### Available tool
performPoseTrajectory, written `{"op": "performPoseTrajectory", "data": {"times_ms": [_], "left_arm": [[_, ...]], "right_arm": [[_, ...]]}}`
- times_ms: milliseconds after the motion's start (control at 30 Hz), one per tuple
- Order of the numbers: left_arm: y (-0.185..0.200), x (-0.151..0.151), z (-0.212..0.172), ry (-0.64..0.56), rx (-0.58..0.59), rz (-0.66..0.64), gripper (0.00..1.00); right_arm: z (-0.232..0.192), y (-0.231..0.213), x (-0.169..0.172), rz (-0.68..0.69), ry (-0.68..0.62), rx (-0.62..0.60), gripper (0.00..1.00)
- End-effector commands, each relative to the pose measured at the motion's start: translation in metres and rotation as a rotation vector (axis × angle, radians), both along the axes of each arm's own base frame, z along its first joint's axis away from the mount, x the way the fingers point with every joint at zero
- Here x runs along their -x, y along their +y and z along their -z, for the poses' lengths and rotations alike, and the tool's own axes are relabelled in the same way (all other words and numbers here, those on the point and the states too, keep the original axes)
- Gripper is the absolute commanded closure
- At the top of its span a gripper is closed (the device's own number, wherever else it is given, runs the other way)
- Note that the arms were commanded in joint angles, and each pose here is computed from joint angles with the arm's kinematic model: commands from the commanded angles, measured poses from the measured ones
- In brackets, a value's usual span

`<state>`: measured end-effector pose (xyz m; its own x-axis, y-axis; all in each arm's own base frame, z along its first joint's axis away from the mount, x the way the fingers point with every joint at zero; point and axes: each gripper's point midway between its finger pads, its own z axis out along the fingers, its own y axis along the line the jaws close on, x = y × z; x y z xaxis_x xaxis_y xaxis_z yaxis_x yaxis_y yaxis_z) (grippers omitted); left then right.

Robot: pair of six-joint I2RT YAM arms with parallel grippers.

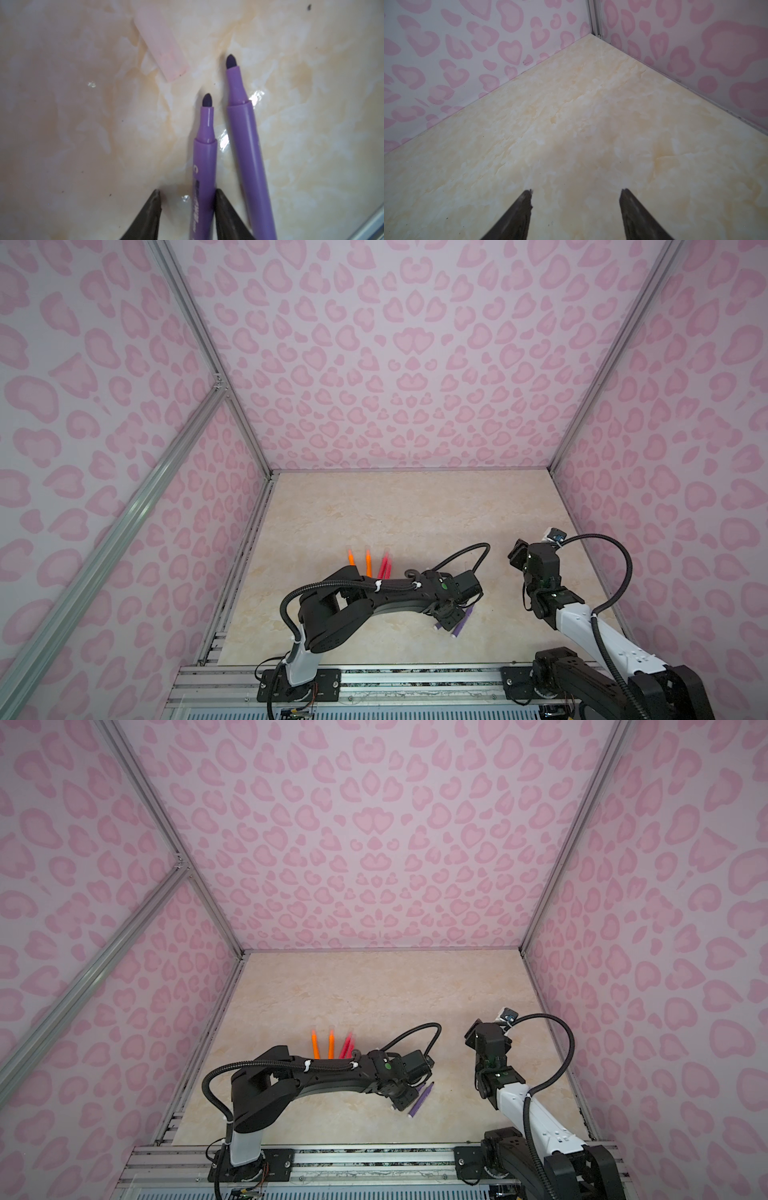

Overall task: Insert the pens into the pen caps
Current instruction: 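Close the left gripper on the nearer purple marker and lift it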

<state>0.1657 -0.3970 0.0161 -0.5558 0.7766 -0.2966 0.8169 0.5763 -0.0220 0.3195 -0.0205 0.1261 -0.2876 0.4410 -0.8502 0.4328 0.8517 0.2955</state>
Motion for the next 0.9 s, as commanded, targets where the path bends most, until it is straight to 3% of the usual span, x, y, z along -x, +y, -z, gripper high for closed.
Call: {"op": "performPoseTrajectory", "data": {"times_ms": [0,433,667,800,867], "left_arm": [[0.001,0.003,0.008,0.021,-0.017,0.005,0.57],[-0.006,0.002,0.013,0.036,-0.021,0.011,0.63],[-0.006,0.003,0.012,0.036,-0.019,0.012,0.78],[-0.006,0.0,0.007,0.017,-0.007,0.002,0.95],[-0.009,-0.005,-0.003,-0.012,0.023,-0.01,0.97]], "right_arm": [[-0.002,0.0,-0.001,0.003,-0.017,-0.008,0.32],[-0.002,0.0,-0.001,0.0,-0.02,-0.012,0.32],[-0.002,0.0,-0.001,0.003,-0.02,-0.014,0.32],[-0.003,0.0,-0.001,0.003,-0.023,-0.014,0.32],[-0.002,0.0,-0.001,0.002,-0.021,-0.015,0.32]]}}
